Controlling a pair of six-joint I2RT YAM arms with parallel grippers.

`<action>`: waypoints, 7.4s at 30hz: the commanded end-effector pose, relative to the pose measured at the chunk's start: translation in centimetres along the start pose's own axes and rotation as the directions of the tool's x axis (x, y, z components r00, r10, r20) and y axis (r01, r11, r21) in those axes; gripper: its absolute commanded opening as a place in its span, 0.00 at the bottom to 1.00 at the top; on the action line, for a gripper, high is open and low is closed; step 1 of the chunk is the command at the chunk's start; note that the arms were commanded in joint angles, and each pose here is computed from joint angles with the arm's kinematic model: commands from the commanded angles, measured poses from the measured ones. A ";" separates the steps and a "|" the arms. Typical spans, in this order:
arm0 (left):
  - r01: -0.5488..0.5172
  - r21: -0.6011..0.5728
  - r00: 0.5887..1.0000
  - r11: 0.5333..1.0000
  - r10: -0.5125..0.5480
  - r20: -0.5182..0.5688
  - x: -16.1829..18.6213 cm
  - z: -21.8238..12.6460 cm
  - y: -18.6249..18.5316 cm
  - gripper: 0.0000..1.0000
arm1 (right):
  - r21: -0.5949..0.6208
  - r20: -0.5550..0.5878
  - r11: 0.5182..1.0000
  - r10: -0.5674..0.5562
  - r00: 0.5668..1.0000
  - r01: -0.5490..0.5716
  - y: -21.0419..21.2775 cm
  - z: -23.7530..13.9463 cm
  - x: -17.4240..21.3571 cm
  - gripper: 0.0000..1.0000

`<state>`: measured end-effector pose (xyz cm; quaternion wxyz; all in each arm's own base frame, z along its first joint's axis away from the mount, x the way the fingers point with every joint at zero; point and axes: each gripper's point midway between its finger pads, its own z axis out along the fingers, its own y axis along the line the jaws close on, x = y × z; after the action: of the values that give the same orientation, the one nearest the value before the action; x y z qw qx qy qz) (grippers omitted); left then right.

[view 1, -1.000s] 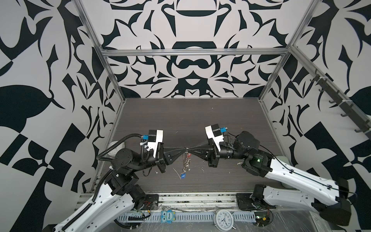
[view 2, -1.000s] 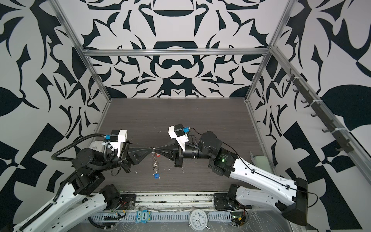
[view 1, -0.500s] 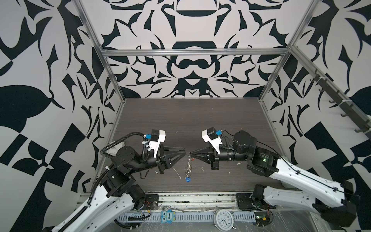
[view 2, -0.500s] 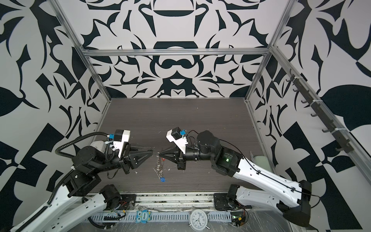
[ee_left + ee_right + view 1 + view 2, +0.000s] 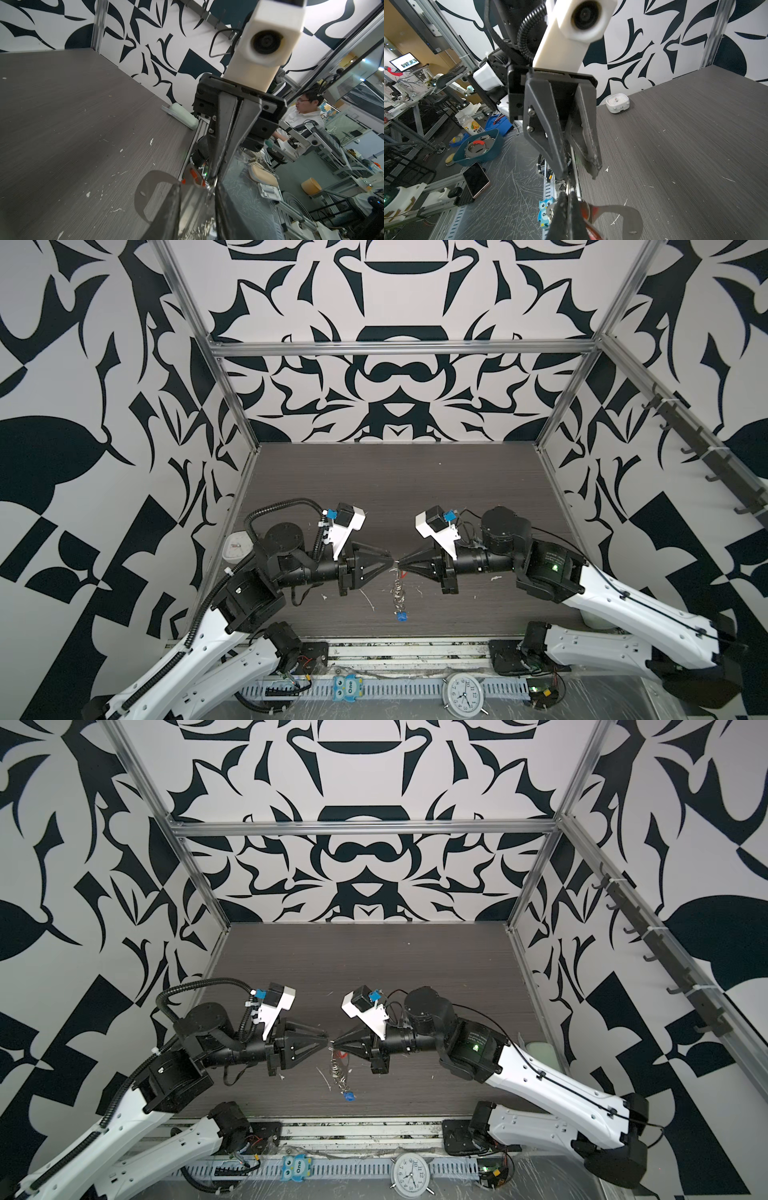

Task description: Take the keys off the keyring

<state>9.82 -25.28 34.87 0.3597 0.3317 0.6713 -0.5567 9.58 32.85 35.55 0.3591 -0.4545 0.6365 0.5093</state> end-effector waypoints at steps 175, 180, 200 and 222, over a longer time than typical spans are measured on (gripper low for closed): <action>-0.031 -0.004 0.999 1.000 0.031 -0.011 -0.2 -1.4 -1.3 0.31 | 0.002 0.138 0.996 -0.083 0.987 0.084 1.3 -0.7 -2.7 0.00; -0.018 -0.026 0.998 0.999 0.017 -0.064 0.3 -1.1 -0.8 0.32 | -0.019 0.132 0.995 -0.093 0.987 0.096 2.0 -1.2 -2.9 0.00; -0.010 0.036 0.992 0.999 0.014 -0.129 0.5 -0.2 -1.5 0.24 | 0.007 0.123 0.995 -0.097 0.988 0.097 1.6 -1.0 -3.3 0.00; -0.033 0.069 0.991 0.997 0.042 -0.130 0.7 0.2 -2.2 0.12 | 0.018 0.116 0.997 -0.081 0.990 0.080 0.8 0.2 -3.6 0.00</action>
<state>8.53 -25.62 34.47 0.3166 0.3768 0.6861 -0.5357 9.64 33.29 35.33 0.3753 -0.4546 0.6361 0.4979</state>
